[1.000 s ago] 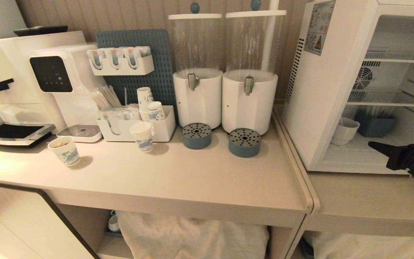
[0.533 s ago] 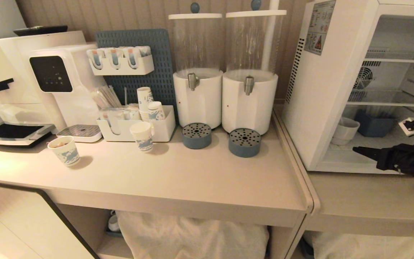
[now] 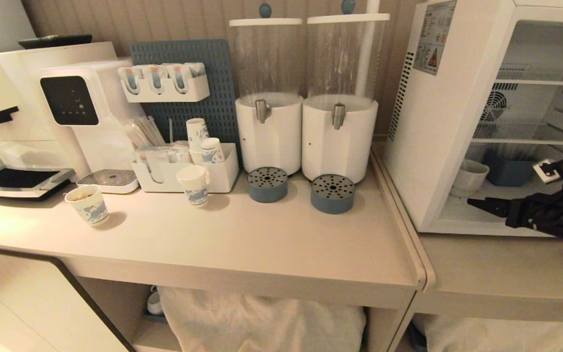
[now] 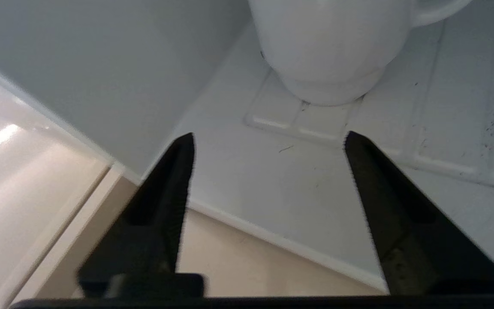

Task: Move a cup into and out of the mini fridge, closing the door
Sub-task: Take the ceramic cup out of the freezer

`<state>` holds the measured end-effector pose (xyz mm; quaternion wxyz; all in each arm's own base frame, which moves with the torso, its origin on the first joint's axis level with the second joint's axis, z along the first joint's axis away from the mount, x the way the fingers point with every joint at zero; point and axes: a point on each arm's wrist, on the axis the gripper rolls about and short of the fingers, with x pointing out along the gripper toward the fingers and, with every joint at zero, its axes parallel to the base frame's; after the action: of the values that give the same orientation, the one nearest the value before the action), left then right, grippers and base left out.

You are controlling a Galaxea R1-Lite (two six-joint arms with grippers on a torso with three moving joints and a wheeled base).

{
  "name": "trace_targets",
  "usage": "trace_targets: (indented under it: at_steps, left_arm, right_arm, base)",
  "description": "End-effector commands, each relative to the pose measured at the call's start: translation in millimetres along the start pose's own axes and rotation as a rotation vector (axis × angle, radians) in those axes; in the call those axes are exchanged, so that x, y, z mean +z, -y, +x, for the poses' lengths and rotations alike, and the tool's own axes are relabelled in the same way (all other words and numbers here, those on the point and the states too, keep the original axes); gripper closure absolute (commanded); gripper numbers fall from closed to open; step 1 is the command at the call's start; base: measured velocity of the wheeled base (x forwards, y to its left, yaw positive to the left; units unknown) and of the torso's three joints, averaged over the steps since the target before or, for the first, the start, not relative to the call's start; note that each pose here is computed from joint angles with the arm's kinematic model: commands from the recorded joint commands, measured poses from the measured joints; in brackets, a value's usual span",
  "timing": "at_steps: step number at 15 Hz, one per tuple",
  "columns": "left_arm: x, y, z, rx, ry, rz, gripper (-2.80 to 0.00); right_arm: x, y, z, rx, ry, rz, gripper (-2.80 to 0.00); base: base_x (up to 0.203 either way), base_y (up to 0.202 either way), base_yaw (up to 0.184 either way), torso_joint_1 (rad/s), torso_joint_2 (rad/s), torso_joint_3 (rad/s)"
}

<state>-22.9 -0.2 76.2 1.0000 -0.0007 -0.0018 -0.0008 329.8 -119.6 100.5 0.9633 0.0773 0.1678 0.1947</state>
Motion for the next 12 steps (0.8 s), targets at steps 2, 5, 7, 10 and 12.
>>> trace_targets:
  at_steps: [2,5,7,10,12]
  left_arm:
    - [0.1,0.0,0.0,0.000,0.001,0.000,0.00]
    - [0.1,0.0,0.1,0.000,-0.001,0.000,0.00]
    - [0.1,0.0,0.1,0.000,-0.001,0.000,0.00]
    - [0.1,0.0,0.1,0.000,0.000,-0.003,0.00]
    - [0.1,0.0,0.1,0.000,-0.001,-0.003,0.00]
  right_arm:
    - [-2.0,8.8,9.3,-0.009,0.000,-0.033,-2.80]
    - [-0.7,12.9,21.5,-0.060,-0.004,-0.081,-2.80]
    - [3.7,12.5,25.9,-0.065,0.008,-0.099,-2.80]
    - [9.1,10.8,32.5,-0.052,0.015,-0.106,-2.80]
    - [10.1,11.1,34.7,-0.050,0.016,-0.108,-2.80]
  base:
    - [0.000,0.000,0.000,0.000,0.00,0.000]
    - [0.000,0.000,0.000,0.000,0.00,0.000]
    - [0.000,0.000,0.000,0.000,0.00,0.000]
    - [0.000,0.000,0.000,0.000,0.00,0.000]
    - [0.000,0.000,0.000,0.000,0.00,0.000]
